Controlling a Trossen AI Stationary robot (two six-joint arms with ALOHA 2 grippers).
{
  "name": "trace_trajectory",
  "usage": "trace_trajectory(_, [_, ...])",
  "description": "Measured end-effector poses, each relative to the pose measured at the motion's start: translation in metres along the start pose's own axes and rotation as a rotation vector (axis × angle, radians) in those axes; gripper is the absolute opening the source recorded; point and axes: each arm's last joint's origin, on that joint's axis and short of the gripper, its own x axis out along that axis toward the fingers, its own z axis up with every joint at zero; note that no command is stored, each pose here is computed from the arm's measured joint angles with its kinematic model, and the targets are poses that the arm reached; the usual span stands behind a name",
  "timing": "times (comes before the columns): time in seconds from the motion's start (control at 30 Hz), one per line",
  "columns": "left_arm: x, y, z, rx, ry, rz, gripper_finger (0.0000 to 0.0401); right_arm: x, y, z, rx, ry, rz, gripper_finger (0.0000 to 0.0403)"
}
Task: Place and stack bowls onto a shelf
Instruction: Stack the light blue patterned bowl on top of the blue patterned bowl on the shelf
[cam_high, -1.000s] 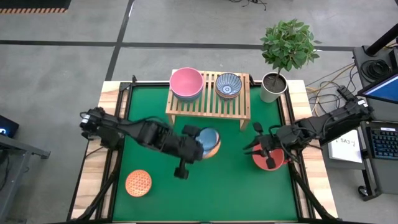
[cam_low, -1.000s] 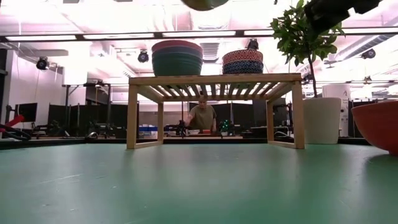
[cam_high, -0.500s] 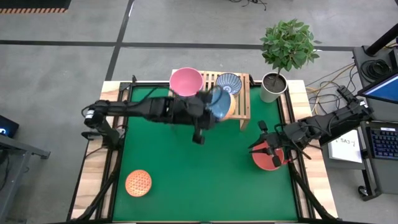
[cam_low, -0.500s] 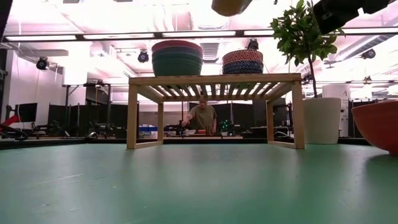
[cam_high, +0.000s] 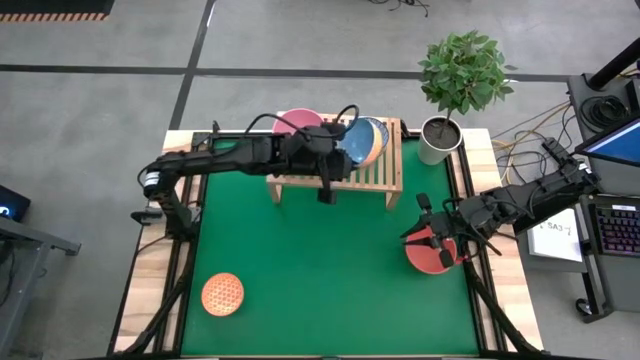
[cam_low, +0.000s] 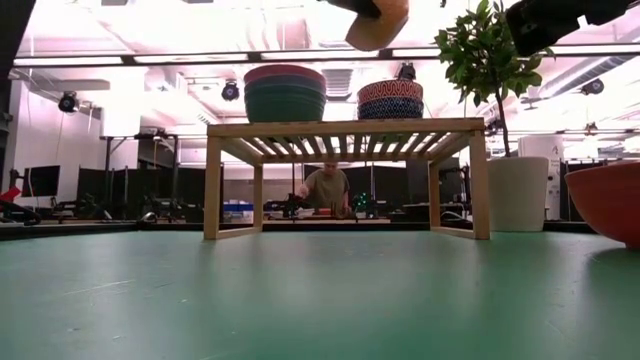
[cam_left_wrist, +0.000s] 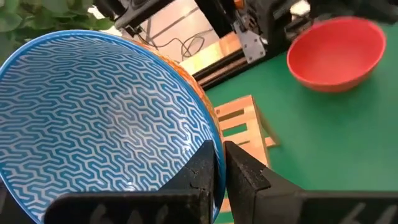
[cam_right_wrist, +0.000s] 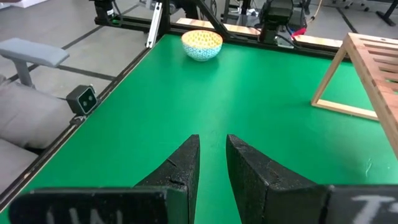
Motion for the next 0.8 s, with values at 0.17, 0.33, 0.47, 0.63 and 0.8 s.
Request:
trace_trajectory(0.17, [0.013,0.007,-0.009,0.09,0.004,-0.005,0.0006,0.0,0.0,0.0,0.0,-0.002,-0.008,0.0068])
trace_trajectory(0.33, [0.021,0.016,-0.021,0.134,0.051,-0.011,0.0006,0.0,0.0,0.0,0.012,-0.002,-0.009,0.0068])
trace_trajectory(0.47, [0.026,0.024,-0.028,0.114,0.041,-0.013,0.0006,0.002,0.0,-0.003,0.033,0.01,-0.009,0.0068])
trace_trajectory(0.63, [0.038,0.026,-0.035,0.1,0.053,-0.013,0.0006,0.003,0.0,-0.007,0.051,0.022,-0.01,0.0068])
trace_trajectory(0.8, [0.044,0.027,-0.039,0.099,0.079,-0.002,0.0006,0.003,0.0,-0.007,0.059,0.024,-0.01,0.0068])
